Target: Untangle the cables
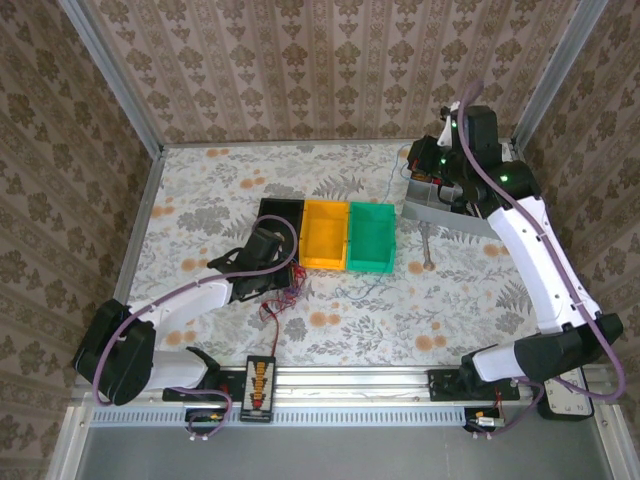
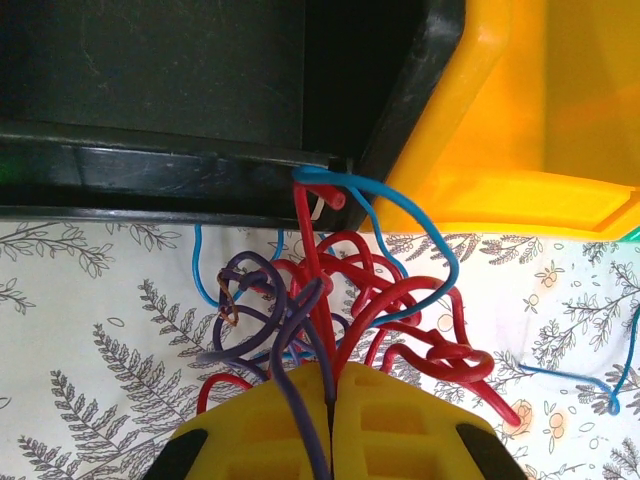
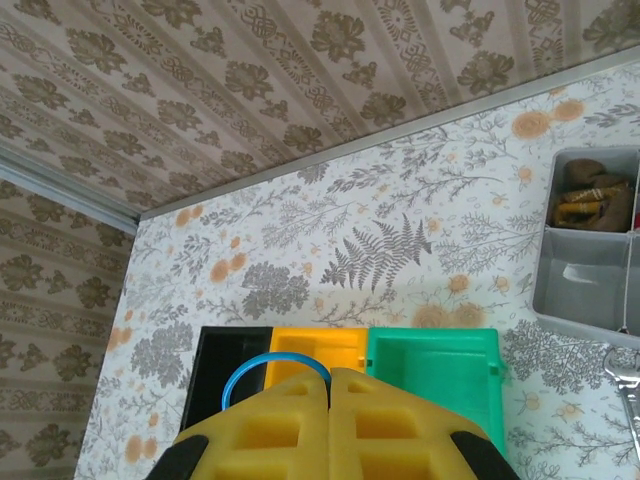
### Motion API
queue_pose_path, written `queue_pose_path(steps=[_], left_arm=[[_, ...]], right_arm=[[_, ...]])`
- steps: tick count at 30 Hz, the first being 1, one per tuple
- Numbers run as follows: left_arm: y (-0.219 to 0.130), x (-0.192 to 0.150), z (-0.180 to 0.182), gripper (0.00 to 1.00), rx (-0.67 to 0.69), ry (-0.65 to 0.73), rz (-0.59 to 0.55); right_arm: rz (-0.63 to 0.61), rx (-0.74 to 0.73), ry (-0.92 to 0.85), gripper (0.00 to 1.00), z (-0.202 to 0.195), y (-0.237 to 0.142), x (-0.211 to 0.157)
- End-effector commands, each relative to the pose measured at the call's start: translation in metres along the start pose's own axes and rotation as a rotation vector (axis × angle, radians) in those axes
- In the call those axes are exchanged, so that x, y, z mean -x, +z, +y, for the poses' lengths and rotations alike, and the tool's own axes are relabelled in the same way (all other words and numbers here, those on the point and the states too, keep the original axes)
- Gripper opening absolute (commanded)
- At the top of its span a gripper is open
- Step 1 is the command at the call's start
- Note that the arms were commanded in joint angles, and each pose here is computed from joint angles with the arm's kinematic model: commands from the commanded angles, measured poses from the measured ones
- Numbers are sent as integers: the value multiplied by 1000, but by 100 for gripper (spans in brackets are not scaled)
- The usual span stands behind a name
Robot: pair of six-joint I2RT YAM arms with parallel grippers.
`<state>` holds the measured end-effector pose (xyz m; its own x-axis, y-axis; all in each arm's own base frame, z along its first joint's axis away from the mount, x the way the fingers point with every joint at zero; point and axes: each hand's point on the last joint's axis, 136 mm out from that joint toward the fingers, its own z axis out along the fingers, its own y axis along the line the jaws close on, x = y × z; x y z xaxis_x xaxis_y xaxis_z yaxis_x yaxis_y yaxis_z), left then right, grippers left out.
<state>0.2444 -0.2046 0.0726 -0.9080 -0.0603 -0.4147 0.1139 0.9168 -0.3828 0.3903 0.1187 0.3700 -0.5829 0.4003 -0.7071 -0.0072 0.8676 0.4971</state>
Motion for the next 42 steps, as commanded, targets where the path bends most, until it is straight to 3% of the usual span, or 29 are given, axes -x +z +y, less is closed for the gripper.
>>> queue_pose_path(steps=[1, 3, 10, 16, 23, 33, 42], left_arm=[[-1, 4, -3, 0, 12, 27, -1], [-1, 4, -3, 0, 16, 25, -2], [2, 3, -2, 0, 23, 30, 12], [4, 3, -3, 0, 26, 36, 21], [9, 4, -4, 0, 30, 46, 36], [13, 5, -3, 0, 39, 55, 38], [15, 4, -4, 0, 39, 65, 47]], right_arm=[[-115, 38, -31, 0, 18, -20, 32], [-130, 69, -35, 0, 30, -19, 45], [-295, 225, -41, 0, 80, -72, 102], [-366, 278, -52, 0, 97, -94, 124], [-372, 274, -51, 0, 100, -80, 134], [-402, 363, -64, 0, 121, -98, 145], [-265, 248, -42, 0, 85, -43, 104]])
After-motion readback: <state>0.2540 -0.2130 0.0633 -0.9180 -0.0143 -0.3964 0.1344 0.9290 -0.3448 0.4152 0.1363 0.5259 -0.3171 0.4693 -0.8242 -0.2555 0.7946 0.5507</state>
